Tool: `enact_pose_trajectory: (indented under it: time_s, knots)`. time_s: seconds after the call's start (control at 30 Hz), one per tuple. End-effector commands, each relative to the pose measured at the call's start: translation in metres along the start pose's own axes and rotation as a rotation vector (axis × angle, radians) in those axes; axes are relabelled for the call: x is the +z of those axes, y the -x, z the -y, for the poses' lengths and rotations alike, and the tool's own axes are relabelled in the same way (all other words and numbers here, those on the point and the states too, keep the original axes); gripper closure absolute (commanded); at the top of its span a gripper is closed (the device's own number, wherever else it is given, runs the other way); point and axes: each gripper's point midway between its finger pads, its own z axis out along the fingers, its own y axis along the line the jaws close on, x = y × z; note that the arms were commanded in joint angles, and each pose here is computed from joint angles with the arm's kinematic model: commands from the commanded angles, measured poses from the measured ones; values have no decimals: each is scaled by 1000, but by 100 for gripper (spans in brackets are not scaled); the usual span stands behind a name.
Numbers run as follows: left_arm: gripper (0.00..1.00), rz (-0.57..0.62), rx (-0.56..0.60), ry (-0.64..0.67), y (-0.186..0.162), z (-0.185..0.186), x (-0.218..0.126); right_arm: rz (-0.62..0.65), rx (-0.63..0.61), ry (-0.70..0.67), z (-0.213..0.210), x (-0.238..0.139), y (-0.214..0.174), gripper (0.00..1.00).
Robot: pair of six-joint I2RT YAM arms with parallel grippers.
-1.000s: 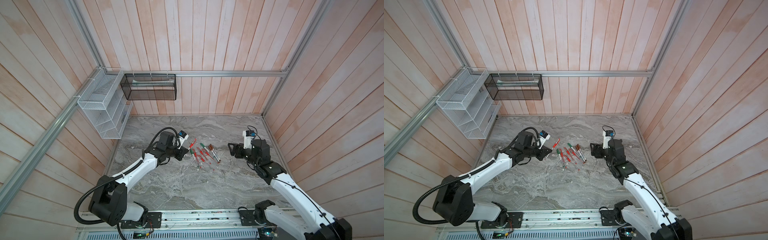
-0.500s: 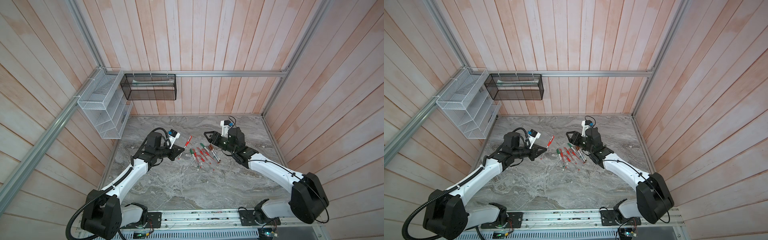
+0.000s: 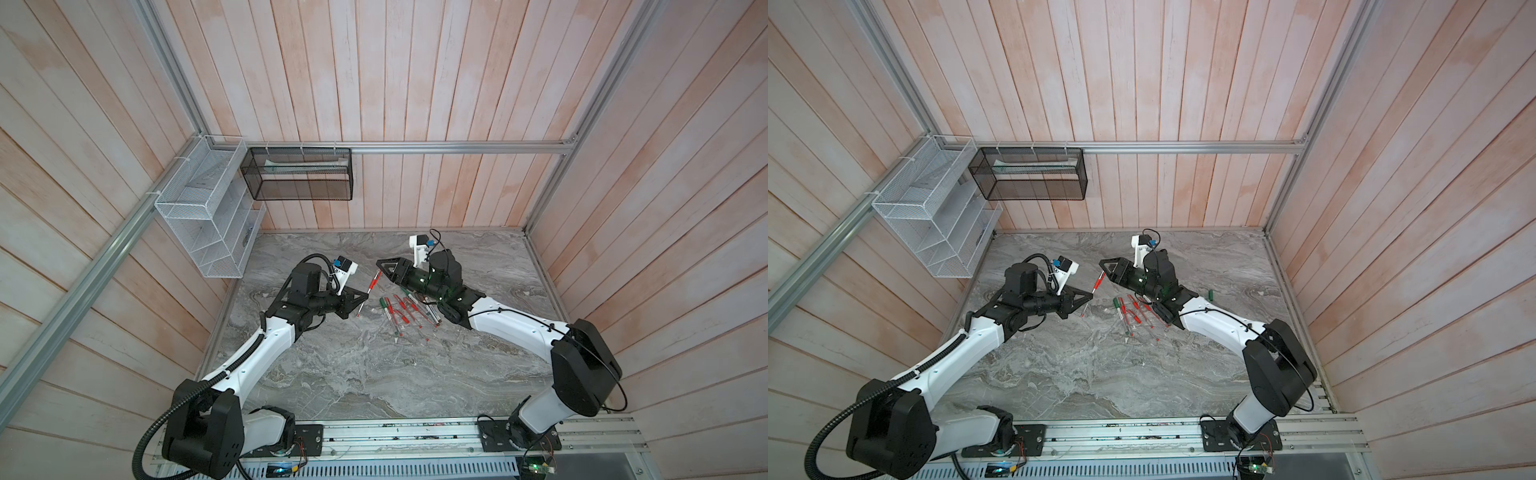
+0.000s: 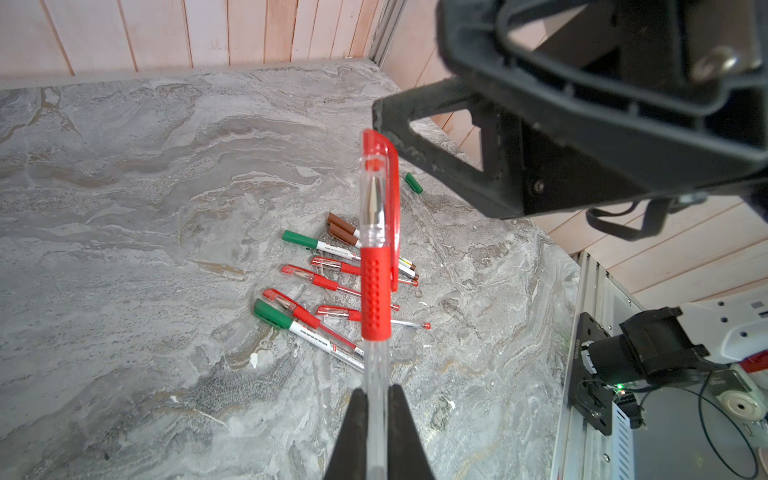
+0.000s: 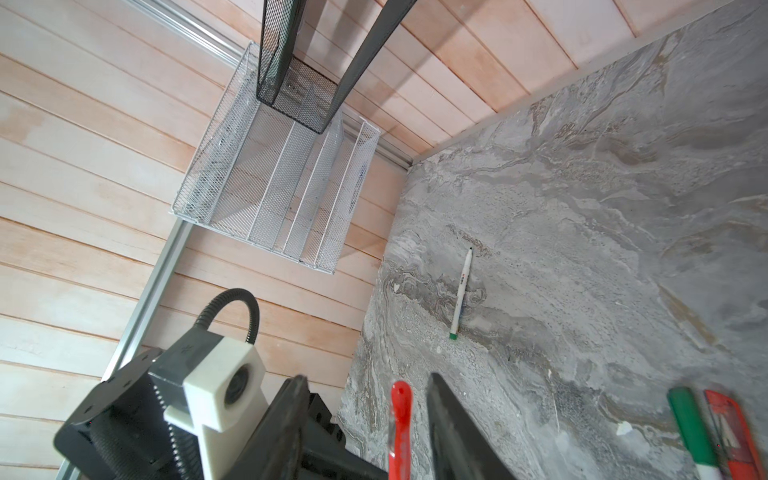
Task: Open the pen caps
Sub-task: 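Close the right gripper on the red cap of the held pen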
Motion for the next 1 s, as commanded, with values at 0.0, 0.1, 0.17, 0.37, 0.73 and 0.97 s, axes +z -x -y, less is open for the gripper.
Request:
enact_pose_trajectory:
  time_s: [0.0, 0.1, 0.17, 0.37, 0.73, 0.97]
  knots:
    - [100, 17, 0, 10, 4, -5, -2, -15, 9, 13, -3, 7, -6, 56]
    - [100, 21, -2, -4, 5, -3, -2, -37, 13, -2, 3, 11, -13, 60]
    - [100, 18, -8, 1, 8, -4, -3, -50, 25, 1, 3, 13, -16, 64]
    - [100, 17, -8, -9, 7, -4, -1, -78, 32, 19, 1, 21, -24, 71]
    - [100, 3, -6, -3, 0, -5, 1, -86, 29, 33, -1, 29, -24, 95]
    - [66, 3, -1, 19, 4, -10, 1, -92, -5, 15, 2, 25, -26, 100]
